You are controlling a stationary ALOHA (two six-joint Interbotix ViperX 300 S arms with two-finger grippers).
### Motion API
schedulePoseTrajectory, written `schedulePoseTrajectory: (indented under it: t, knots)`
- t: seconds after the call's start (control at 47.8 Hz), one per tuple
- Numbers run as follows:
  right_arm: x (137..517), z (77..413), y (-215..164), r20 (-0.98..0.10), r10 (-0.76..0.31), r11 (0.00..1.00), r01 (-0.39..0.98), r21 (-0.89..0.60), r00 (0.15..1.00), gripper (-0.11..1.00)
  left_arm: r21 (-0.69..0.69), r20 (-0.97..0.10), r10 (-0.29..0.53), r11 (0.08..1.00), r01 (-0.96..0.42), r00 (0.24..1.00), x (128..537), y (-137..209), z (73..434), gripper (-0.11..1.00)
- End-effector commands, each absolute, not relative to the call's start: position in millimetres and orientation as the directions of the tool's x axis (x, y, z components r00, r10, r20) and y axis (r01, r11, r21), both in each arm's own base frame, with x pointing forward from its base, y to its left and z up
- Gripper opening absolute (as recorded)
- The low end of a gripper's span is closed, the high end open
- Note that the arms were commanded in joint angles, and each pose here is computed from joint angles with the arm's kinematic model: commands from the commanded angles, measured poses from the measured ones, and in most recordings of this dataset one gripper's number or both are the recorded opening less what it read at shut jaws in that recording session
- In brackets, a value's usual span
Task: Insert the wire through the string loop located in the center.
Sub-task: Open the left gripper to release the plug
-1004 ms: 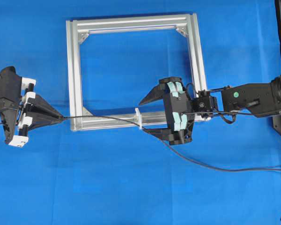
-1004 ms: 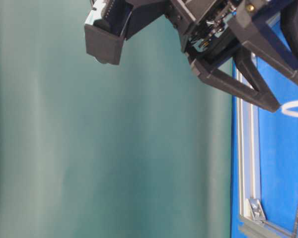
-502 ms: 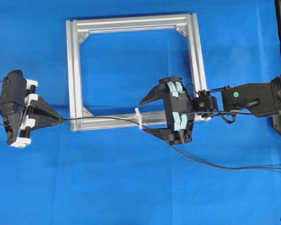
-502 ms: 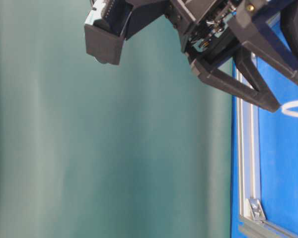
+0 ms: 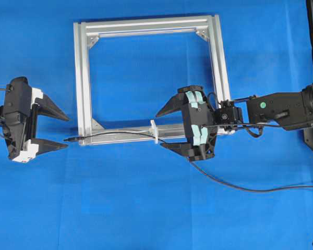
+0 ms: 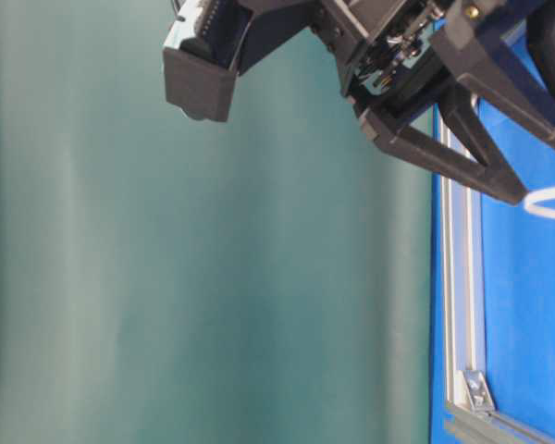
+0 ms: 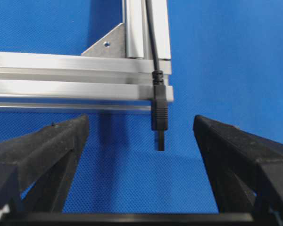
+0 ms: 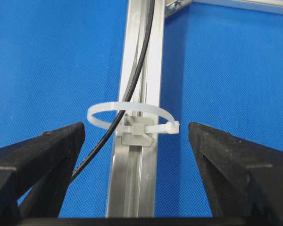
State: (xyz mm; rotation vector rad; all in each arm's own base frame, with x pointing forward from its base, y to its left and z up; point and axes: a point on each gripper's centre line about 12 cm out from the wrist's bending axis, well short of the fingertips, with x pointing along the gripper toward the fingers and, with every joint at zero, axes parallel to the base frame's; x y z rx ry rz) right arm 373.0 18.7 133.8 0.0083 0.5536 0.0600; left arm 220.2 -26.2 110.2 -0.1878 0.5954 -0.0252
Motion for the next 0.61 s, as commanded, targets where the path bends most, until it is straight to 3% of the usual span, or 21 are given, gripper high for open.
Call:
schedulePoseTrajectory:
  t: [0.0,0.586]
  knots:
    - [377,152,19,-0.481,0.061,0.998,-0.056,0.024,0.874,0.97,-0.184,-0.532,-0.077,0.982,-0.027,0.843,226,-26,117,0.89]
    - [358,206,17,-0.443,0.051,0.999,-0.050,0.013,0.895,0.97,-0.163,-0.467,-0.053,0.986,-0.027,0.883,244,-19,154,0.89]
